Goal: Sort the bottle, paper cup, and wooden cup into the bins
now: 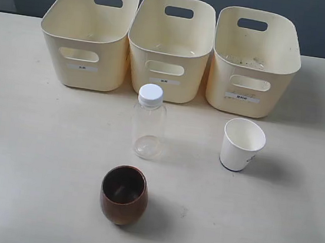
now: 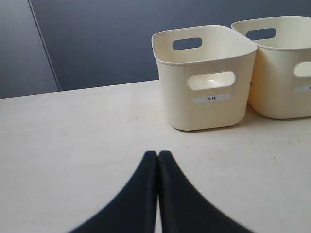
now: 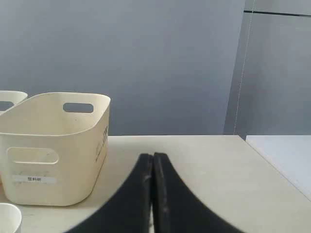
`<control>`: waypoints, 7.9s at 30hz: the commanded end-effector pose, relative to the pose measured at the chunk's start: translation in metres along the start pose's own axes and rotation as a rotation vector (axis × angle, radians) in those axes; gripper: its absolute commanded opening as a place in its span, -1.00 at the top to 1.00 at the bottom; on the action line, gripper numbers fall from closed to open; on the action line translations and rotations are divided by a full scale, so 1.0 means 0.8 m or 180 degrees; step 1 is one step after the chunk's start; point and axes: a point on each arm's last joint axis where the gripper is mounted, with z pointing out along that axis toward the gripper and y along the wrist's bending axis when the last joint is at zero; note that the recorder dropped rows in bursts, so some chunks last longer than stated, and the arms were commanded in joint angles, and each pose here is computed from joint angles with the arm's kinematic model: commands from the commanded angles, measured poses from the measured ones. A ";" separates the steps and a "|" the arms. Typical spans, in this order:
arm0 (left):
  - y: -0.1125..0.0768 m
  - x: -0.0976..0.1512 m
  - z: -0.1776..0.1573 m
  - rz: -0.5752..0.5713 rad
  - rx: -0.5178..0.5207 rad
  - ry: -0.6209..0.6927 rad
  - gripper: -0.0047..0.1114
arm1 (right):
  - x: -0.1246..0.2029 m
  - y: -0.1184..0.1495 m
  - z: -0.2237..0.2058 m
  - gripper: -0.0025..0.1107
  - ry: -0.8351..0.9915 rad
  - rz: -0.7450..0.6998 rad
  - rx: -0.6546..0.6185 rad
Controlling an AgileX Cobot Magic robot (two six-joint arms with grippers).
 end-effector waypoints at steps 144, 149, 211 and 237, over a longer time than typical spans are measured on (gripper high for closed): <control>0.000 0.000 0.000 -0.0004 0.0015 -0.0007 0.92 | -0.138 0.303 0.250 0.97 0.1162 -0.1559 -0.3379; 0.000 0.000 0.000 -0.0004 0.0015 -0.0007 0.92 | -0.201 0.269 0.227 0.97 0.0641 -0.1656 -0.3055; 0.000 0.000 0.000 -0.0004 0.0015 -0.0007 0.92 | -0.013 0.276 0.423 0.54 0.1996 -0.2226 -0.1647; 0.000 0.000 0.000 -0.0004 0.0015 -0.0007 0.92 | -0.028 0.269 0.413 0.02 0.2158 -0.2230 -0.1638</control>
